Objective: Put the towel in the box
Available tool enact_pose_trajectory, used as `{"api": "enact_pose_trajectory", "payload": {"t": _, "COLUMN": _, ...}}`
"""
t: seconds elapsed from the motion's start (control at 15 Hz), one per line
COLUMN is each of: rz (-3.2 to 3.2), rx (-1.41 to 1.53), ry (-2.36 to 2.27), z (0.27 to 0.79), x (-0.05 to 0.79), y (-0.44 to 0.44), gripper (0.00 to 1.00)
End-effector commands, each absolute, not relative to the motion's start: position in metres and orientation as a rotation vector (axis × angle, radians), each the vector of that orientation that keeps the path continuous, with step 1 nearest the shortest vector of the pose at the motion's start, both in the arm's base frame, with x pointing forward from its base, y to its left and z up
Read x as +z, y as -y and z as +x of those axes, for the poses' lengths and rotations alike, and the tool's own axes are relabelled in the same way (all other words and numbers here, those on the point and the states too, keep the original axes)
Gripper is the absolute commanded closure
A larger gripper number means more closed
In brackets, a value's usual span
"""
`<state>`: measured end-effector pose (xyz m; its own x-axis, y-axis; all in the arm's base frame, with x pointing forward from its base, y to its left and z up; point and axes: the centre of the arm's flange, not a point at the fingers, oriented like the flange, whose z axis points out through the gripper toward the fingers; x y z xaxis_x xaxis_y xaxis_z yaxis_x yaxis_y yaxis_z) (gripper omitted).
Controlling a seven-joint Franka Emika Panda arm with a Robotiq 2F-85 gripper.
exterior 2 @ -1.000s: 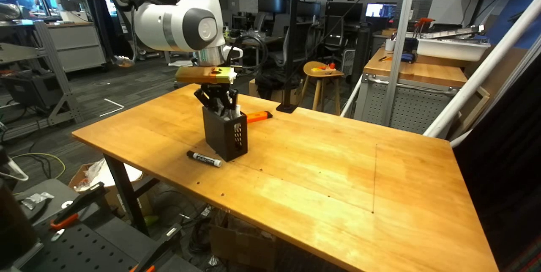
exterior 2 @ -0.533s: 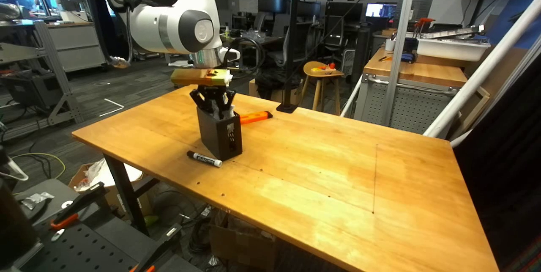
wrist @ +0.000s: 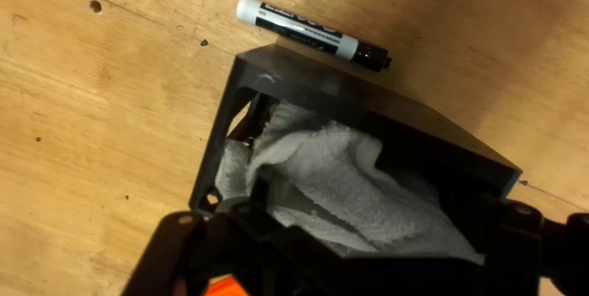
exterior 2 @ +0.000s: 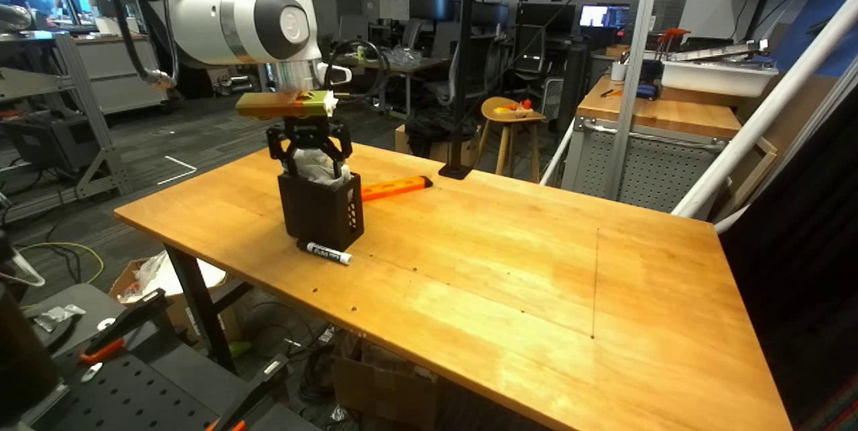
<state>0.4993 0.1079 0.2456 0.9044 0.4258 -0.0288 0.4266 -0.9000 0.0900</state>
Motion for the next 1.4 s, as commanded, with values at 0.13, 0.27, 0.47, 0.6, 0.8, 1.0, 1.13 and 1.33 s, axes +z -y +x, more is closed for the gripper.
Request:
{"api": "enact_pose_trajectory", "payload": {"t": 0.13, "rz": 2.898, "rx": 0.001, "ry": -0.681, "z": 0.491, "x": 0.3, "y": -0.133, "gripper": 0.37}}
{"api": "enact_pose_trajectory", "payload": {"t": 0.27, "rz": 2.88, "rx": 0.009, "ry": -0.686, "z": 0.491, "x": 0.314, "y": -0.139, "gripper": 0.58}}
{"api": "enact_pose_trajectory", "payload": {"t": 0.47, "rz": 2.848, "rx": 0.03, "ry": -0.699, "z": 0.495, "x": 0.326, "y": -0.144, "gripper": 0.8}}
{"api": "enact_pose_trajectory", "payload": {"t": 0.6, "rz": 2.837, "rx": 0.051, "ry": -0.688, "z": 0.502, "x": 0.33, "y": -0.144, "gripper": 0.95}}
{"api": "enact_pose_trajectory", "payload": {"t": 0.8, "rz": 2.854, "rx": 0.074, "ry": -0.62, "z": 0.512, "x": 0.328, "y": -0.142, "gripper": 1.0}}
{"api": "enact_pose_trajectory", "payload": {"t": 1.0, "rz": 2.869, "rx": 0.067, "ry": -0.558, "z": 0.518, "x": 0.321, "y": -0.138, "gripper": 0.97}}
{"api": "enact_pose_trajectory", "payload": {"t": 1.13, "rz": 2.874, "rx": 0.055, "ry": -0.526, "z": 0.521, "x": 0.314, "y": -0.133, "gripper": 0.97}}
{"api": "enact_pose_trajectory", "payload": {"t": 1.33, "rz": 2.883, "rx": 0.037, "ry": -0.475, "z": 0.526, "x": 0.304, "y": -0.123, "gripper": 0.98}}
